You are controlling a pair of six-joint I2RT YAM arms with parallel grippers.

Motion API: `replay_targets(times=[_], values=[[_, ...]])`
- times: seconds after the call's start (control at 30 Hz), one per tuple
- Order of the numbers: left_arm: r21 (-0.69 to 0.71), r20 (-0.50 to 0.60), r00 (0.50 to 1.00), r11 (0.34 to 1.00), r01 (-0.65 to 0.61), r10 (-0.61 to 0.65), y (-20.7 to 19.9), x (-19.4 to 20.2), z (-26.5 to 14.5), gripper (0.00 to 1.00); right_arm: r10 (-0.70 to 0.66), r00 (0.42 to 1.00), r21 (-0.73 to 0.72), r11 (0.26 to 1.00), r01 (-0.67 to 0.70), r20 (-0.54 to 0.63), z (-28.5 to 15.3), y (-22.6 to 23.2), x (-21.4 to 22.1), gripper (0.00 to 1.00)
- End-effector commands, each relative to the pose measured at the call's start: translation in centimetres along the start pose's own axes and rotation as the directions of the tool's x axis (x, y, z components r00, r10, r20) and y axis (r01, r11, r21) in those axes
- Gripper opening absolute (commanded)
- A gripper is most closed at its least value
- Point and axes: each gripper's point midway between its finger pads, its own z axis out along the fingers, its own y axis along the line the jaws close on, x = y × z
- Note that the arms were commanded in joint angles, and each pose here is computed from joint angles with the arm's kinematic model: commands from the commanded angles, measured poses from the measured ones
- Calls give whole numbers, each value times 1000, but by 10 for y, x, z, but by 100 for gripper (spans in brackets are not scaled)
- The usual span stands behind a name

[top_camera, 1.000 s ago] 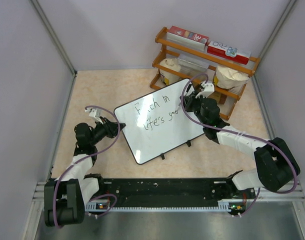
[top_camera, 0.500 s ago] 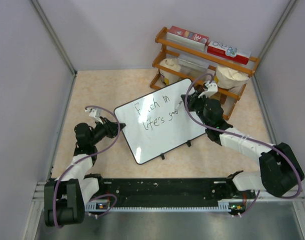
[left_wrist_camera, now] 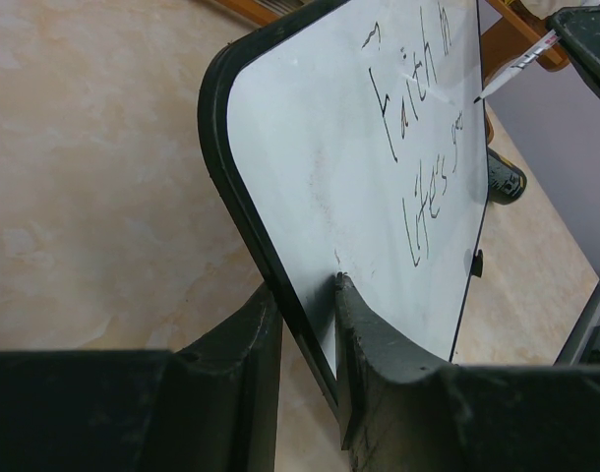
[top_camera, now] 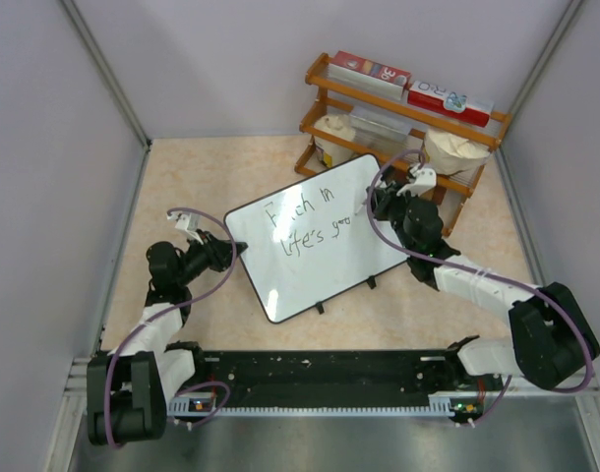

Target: Write a sentence on the whiteboard

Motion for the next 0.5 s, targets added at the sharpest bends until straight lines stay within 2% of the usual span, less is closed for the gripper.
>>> replay_targets(times=[0.0, 0.47], values=[[-29, -13, 998, 998, -59, 59, 10, 4, 1, 0, 5, 996, -5, 1000, -4, 87, 1, 0, -22, 0], [-29, -12, 998, 998, -60, 60, 10, 3, 1, 0, 14, 998, -30, 999, -12, 67, 8, 4, -10, 0]])
